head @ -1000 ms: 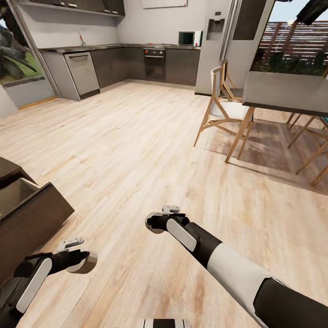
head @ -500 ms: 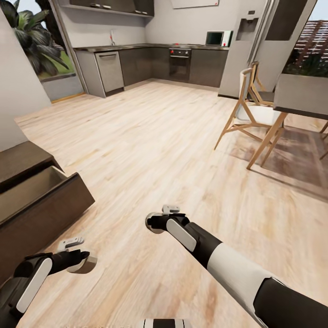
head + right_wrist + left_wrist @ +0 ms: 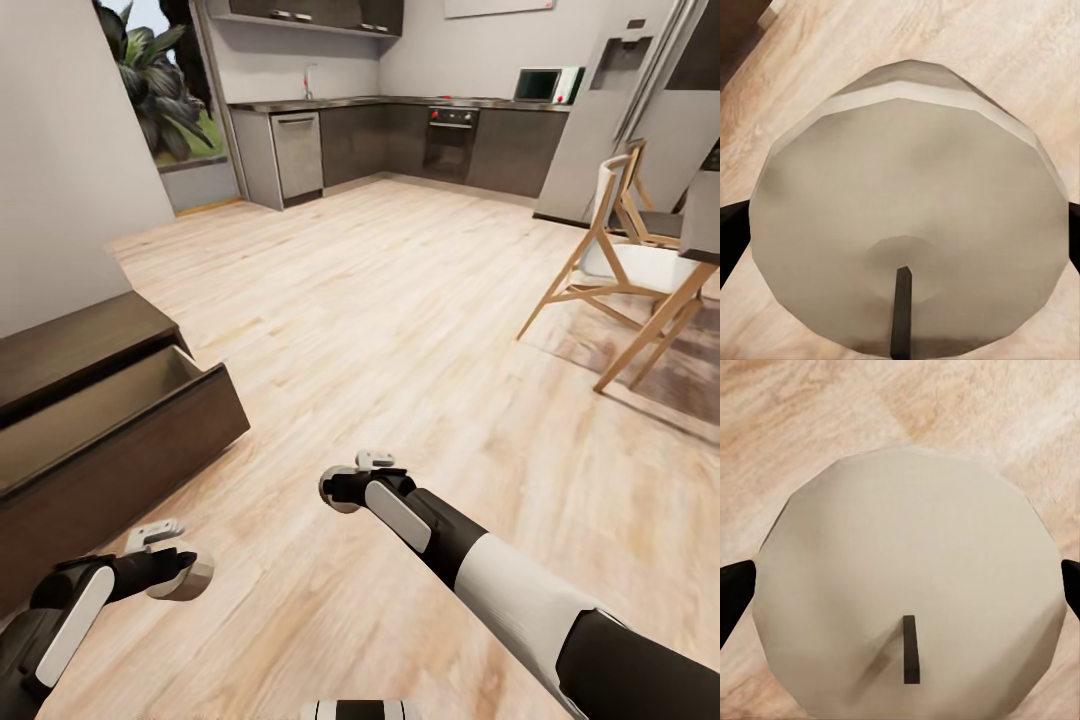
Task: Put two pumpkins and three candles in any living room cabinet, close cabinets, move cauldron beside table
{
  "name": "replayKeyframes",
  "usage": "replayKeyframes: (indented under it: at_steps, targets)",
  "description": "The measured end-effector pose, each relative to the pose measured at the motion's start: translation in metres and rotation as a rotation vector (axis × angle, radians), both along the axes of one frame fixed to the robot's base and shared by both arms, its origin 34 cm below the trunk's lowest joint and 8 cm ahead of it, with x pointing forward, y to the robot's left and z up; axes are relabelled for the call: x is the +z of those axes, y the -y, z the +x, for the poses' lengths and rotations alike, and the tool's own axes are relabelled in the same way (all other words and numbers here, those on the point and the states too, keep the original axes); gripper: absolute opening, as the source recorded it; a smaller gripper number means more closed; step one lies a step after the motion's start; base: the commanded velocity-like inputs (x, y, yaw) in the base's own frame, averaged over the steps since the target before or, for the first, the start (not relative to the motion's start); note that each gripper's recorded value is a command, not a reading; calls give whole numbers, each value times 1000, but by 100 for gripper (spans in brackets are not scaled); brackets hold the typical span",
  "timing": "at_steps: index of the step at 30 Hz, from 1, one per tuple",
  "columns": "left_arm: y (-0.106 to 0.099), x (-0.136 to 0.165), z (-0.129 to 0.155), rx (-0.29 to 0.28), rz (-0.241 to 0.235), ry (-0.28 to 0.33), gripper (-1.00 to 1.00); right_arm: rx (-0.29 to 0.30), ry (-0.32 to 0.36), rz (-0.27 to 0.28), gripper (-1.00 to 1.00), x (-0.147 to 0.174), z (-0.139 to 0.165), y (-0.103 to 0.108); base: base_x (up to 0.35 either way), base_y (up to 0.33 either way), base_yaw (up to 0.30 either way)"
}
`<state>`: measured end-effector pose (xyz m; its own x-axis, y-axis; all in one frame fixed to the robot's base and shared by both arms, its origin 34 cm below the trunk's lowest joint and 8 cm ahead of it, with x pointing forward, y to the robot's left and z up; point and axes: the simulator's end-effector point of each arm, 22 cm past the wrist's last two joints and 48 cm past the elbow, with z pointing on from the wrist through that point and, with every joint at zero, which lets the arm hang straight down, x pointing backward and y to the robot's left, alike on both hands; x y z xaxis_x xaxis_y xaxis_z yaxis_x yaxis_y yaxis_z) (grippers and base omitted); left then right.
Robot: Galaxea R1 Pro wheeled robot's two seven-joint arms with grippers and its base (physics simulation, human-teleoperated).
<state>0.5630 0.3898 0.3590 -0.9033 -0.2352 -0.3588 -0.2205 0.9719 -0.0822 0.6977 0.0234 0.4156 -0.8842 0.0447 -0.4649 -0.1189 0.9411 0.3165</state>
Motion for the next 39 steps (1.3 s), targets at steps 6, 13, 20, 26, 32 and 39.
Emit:
replayKeyframes:
  at_steps: [6, 13, 20, 26, 32, 39]
  targets:
    - [0, 0, 0, 0, 0, 0, -100, 0, 0, 0, -100, 0, 0, 0, 0, 0, 291]
    - [0, 0, 0, 0, 0, 0, -100, 2, 0, 0, -100, 0, 0, 0, 0, 0, 291]
    - [0, 0, 0, 0, 0, -1, -100, 2, 0, 1, -100, 0, 0, 0, 0, 0, 292]
    - [0, -1, -1, 1, 0, -4, -100, 2, 0, 1, -100, 0, 0, 0, 0, 0, 292]
    - [0, -1, -1, 2, -2, -4, -100, 16, 2, -9, -100, -2, -3, -2, 0, 0, 292]
    - [0, -1, -1, 2, -2, -2, -100, 26, 4, -15, -100, -2, -5, -3, 0, 0, 292]
